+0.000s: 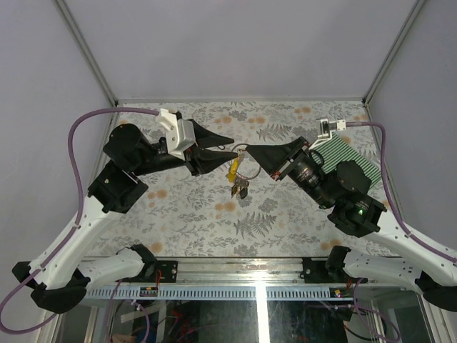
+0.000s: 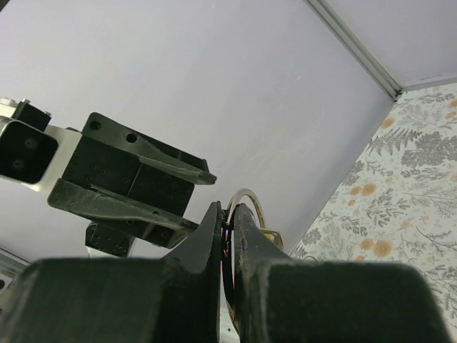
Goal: Put the keys on the keyring
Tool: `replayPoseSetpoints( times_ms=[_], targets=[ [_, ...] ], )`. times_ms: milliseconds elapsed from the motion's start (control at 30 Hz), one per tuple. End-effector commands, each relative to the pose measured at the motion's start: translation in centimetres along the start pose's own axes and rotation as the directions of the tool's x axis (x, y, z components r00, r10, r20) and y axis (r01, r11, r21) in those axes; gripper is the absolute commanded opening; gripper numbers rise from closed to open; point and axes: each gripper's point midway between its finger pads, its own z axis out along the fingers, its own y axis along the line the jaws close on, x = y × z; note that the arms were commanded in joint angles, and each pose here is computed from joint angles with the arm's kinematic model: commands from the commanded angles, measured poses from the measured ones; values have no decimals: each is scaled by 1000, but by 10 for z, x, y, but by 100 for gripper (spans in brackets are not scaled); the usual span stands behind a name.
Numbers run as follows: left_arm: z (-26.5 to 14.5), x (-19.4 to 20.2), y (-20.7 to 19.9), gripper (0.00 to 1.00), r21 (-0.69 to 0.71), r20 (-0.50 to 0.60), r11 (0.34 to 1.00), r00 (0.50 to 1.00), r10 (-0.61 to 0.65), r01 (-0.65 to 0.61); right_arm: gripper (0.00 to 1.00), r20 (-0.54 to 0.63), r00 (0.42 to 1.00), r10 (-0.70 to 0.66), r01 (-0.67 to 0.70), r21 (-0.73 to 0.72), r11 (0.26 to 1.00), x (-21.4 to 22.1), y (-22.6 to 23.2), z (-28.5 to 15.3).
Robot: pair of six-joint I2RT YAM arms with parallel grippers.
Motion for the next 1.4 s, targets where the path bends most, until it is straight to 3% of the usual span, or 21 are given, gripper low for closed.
replayPoseSetpoints(
  times_ms=[0,467,633,733,900,1167,1367],
  targets=[
    [1,-11,-5,34,32,19,999,1000,25,-25,0,89,994,68,-54,-151,987,-35,49,-4],
    [8,-8,-6,20,61,10,998,1000,4,-5,0,78,995,68,-54,-165,985,-34,53,-2],
    [8,-9,-4,11,51,11,999,1000,7,-8,0,81,994,69,-55,-168,984,-35,54,-3],
    [7,-10,-3,1,43,7,999,1000,9,-9,0,79,994,69,-55,-168,984,-35,54,-2],
    [7,-8,-2,0,35,-7,999,1000,2,-2,1,85,994,65,-50,-170,984,-36,55,-3],
    [4,-8,0,0,16,-29,1000,999,-19,19,40,87,996,16,0,-173,985,-36,55,-5],
    [3,-11,0,0,9,-35,1000,999,-28,28,48,98,995,-35,48,-142,989,-38,47,-10]
  ],
)
